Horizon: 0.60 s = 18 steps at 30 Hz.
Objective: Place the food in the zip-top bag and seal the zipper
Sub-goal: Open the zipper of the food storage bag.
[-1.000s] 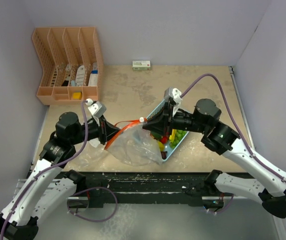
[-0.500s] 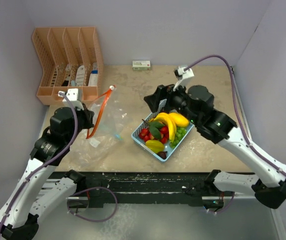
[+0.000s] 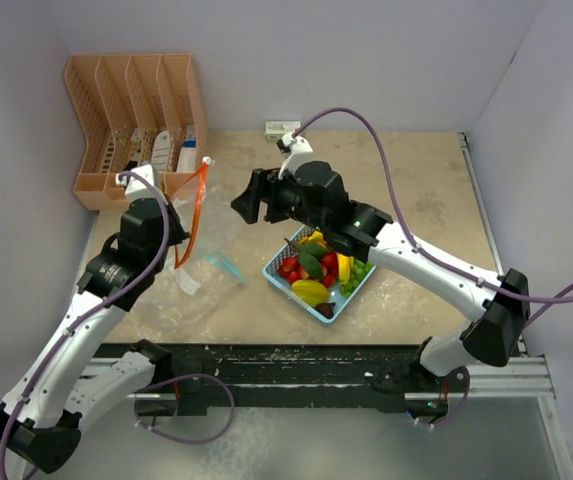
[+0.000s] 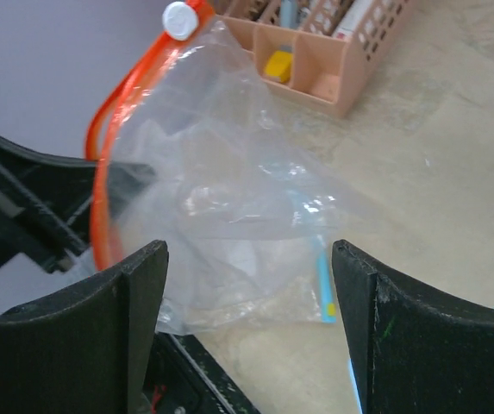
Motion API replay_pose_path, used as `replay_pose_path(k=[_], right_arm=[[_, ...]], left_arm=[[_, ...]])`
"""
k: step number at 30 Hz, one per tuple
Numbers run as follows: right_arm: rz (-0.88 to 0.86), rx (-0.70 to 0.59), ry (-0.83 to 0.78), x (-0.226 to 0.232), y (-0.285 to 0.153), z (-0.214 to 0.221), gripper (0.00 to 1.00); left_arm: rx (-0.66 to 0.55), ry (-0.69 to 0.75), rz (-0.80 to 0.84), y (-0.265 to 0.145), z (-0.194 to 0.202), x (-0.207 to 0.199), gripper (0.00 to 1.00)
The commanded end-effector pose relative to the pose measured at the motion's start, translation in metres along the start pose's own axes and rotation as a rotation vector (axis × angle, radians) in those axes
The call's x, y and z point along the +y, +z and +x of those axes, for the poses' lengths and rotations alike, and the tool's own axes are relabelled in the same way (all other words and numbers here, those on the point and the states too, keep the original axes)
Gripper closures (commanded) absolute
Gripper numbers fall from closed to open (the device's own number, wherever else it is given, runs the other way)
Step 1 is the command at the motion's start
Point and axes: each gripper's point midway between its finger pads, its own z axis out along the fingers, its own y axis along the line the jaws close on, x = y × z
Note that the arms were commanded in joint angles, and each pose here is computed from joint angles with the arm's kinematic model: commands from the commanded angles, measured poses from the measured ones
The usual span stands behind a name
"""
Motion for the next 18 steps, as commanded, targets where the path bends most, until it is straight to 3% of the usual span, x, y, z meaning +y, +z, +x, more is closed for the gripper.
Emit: replay_pose_path(k=[1,9,18], right_arm=[[-0.156,-0.157,0.058,0.053,-0.012,-0.056,0.22],[-0.209,-0.125,0.113,0.091,0.013,-0.047,0.24],[-0.056,-0.042,0.120,0.073,0.050,-0.020,0.24]], left_arm=[[-0.093,-0.079,-0.028,0.004,-0.022,0.000,1.00],[-0.049,-0.098,-0.016,0.023,-0.003,-0.010,1.00],[-0.060,-0.113,0.010,0.022,-0.003,-0.013,1.00]])
